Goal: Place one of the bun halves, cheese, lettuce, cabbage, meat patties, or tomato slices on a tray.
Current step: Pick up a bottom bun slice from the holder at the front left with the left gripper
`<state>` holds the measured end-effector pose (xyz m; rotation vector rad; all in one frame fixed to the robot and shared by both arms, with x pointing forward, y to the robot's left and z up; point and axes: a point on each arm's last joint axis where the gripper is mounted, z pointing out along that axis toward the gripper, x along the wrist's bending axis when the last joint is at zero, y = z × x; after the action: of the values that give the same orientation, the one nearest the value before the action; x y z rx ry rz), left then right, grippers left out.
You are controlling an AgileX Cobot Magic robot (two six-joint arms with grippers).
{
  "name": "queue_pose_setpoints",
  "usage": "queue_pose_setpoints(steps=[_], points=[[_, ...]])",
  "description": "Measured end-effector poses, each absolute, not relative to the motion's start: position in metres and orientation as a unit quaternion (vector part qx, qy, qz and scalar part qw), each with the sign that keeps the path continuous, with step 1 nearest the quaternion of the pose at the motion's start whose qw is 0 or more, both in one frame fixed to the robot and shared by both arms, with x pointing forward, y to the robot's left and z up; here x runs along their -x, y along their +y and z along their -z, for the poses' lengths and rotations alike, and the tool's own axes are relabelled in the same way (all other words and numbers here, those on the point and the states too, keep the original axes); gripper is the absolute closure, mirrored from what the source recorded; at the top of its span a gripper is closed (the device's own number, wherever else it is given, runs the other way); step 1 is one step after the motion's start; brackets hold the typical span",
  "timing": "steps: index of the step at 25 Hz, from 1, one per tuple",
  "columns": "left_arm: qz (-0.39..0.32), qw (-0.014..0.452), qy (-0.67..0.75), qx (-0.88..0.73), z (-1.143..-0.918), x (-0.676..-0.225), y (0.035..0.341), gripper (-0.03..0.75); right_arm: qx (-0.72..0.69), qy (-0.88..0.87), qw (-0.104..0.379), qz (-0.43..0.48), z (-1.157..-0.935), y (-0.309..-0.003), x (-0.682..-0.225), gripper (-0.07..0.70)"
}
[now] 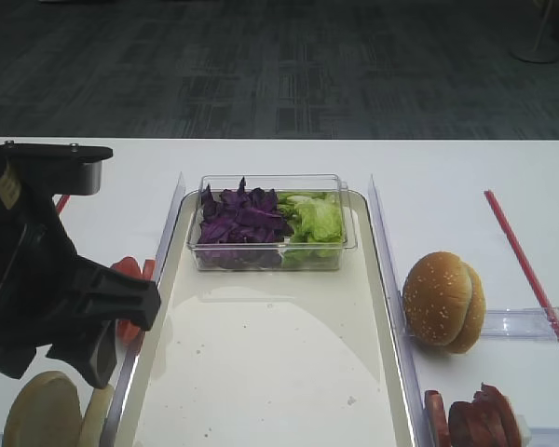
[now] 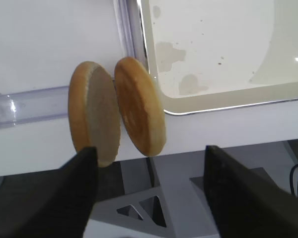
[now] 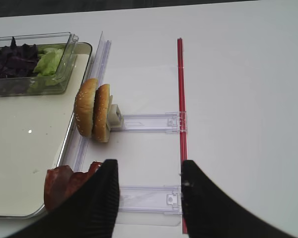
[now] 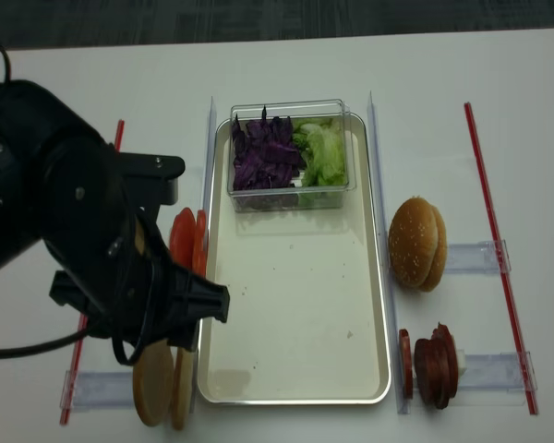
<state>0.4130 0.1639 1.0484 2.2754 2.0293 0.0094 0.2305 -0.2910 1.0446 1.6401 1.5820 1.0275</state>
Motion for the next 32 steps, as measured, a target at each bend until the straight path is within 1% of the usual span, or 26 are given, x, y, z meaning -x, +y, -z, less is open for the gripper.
queue_pose_setpoints(steps=[10, 18, 26, 32], points=[[-0.025, 0.039, 0.675, -0.736, -1.046, -0.402, 0.149, 0.281, -0.623, 0.601, 0.315, -0.39, -1.045, -0.291, -0.23, 0.295], [-0.027, 0.0, 0.685, -0.728, -1.027, -0.406, 0.134, 0.281, -0.621, 0.602, 0.316, -0.389, -1.045, -0.291, -0.23, 0.295], [-0.028, -0.023, 0.693, -0.72, -1.015, -0.409, 0.129, 0.281, -0.622, 0.602, 0.316, -0.389, -1.044, -0.291, -0.23, 0.295], [-0.048, -0.034, 0.697, -0.715, -1.008, -0.415, 0.128, 0.281, -0.622, 0.602, 0.316, -0.389, -1.044, -0.291, -0.23, 0.295]])
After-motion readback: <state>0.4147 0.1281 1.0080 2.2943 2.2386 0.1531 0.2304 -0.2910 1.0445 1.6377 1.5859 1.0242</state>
